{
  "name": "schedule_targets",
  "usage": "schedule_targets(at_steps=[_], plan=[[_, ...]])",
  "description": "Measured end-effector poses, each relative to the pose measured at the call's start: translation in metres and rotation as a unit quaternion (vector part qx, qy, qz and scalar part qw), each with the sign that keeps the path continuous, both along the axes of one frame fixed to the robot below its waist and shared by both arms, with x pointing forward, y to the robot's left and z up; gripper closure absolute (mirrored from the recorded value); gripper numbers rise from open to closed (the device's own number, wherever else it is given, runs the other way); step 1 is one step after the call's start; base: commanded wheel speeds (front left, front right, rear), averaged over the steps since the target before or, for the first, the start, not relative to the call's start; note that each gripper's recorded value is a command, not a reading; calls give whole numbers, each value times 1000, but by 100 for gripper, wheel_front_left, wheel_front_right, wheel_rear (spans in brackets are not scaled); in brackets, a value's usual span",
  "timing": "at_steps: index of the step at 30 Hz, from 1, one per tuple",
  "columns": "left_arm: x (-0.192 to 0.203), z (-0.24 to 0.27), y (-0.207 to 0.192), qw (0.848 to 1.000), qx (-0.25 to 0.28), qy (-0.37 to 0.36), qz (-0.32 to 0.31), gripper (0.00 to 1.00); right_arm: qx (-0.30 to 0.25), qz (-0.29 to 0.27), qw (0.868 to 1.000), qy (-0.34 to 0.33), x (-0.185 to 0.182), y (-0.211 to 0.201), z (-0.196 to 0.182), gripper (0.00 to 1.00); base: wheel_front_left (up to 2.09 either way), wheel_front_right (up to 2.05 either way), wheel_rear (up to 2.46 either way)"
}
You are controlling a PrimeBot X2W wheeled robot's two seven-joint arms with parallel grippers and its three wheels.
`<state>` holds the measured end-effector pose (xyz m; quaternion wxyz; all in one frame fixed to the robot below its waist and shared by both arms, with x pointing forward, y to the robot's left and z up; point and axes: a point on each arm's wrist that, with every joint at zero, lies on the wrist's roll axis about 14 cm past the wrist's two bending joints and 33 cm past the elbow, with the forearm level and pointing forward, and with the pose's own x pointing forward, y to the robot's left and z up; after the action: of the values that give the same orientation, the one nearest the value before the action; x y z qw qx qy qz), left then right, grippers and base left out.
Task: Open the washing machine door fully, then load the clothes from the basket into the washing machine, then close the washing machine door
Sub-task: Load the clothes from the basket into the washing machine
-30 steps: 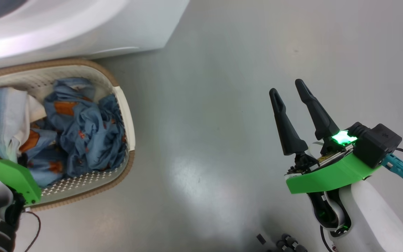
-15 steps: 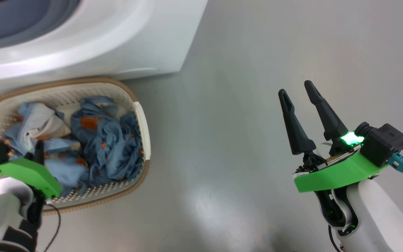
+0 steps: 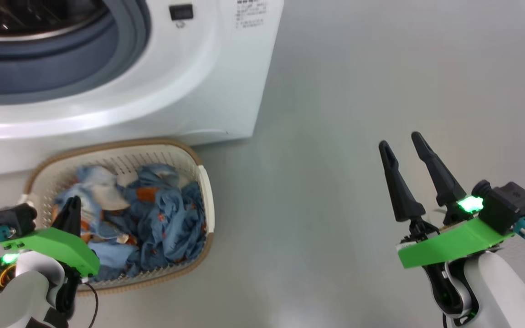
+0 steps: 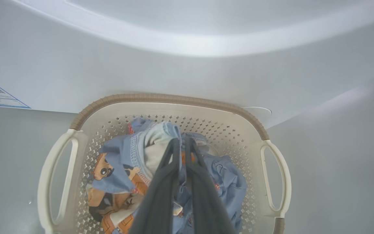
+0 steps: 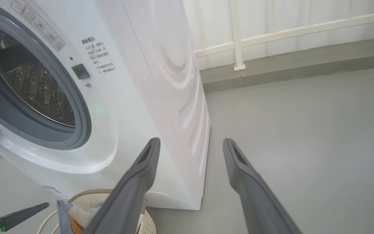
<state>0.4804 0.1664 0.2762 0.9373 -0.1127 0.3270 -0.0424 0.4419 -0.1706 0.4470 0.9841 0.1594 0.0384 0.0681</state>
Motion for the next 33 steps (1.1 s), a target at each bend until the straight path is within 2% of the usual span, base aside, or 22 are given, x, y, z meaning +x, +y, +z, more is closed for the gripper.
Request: schedule_targets(at_steps=[5, 13, 21, 33], plan=[[10, 38, 3, 998, -8, -60, 2, 100, 3, 0, 1000, -8, -11, 0, 10, 0, 0, 0, 0], [4, 78, 14, 993, -3, -119, 5, 100, -1, -2, 1000, -19, -26, -4, 22, 0, 0, 0, 0], [-6, 127, 18, 980, -3, -199, 11, 100, -4, 0, 999, -33, -40, -5, 36, 0, 0, 0, 0], [-44, 179, 17, 958, -6, -284, 32, 100, 7, 4, 999, -46, -60, -4, 48, 0, 0, 0, 0]])
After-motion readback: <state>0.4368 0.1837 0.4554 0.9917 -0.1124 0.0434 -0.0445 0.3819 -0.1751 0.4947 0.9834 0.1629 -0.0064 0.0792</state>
